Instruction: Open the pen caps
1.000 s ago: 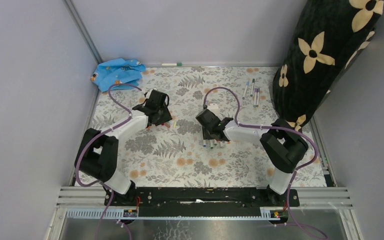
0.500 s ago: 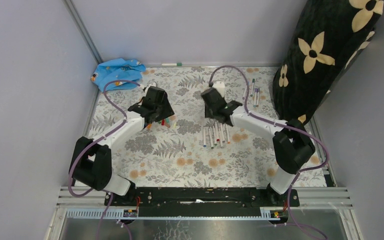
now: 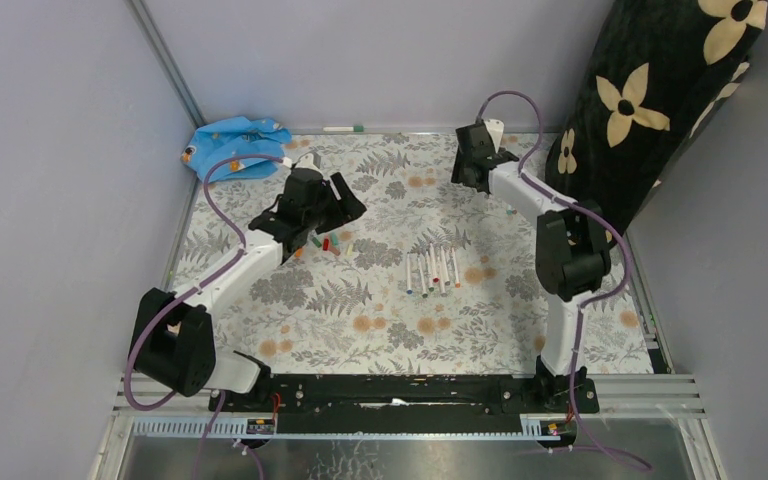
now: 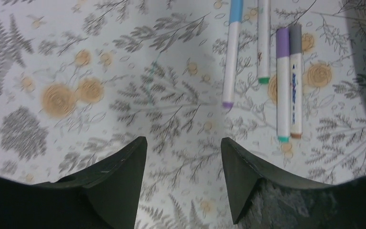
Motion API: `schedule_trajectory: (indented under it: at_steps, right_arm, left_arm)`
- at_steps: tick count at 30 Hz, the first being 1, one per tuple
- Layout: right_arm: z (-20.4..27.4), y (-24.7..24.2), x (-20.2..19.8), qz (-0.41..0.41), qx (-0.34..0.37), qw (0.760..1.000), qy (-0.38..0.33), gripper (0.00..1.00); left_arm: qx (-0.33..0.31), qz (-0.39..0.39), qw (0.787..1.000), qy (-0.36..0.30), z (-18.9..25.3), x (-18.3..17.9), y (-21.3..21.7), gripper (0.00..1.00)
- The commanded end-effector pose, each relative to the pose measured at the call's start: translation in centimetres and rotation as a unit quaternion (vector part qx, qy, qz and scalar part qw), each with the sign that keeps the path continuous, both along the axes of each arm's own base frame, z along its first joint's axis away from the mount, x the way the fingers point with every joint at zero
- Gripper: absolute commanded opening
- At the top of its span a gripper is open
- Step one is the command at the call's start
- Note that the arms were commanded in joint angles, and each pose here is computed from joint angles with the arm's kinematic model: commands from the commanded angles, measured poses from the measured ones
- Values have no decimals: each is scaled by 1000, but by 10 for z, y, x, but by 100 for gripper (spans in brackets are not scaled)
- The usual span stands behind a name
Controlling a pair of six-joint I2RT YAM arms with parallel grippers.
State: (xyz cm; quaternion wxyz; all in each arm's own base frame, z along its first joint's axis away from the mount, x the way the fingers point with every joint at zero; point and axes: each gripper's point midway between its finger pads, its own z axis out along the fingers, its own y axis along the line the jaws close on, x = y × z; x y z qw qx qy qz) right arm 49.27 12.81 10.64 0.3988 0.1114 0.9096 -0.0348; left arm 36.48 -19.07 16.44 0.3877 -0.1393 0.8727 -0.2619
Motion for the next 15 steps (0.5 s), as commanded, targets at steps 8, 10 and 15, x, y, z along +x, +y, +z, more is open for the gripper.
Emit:
schedule_trajectory:
  at_steps: [8,10,15]
  right_arm:
    - [-34,-43,63,-27,-6,999,27,66]
    - [-41,-47,69,-28,-7,999,34,66]
    - [-56,-51,75,-29,-8,998,48,66]
  left_arm:
    - [-54,-17,997,-44,13,5,-18,75]
    - [-55,-17,997,-41,12,5,-19,75]
    - [-66,-17,996,-55,20,8,-23,75]
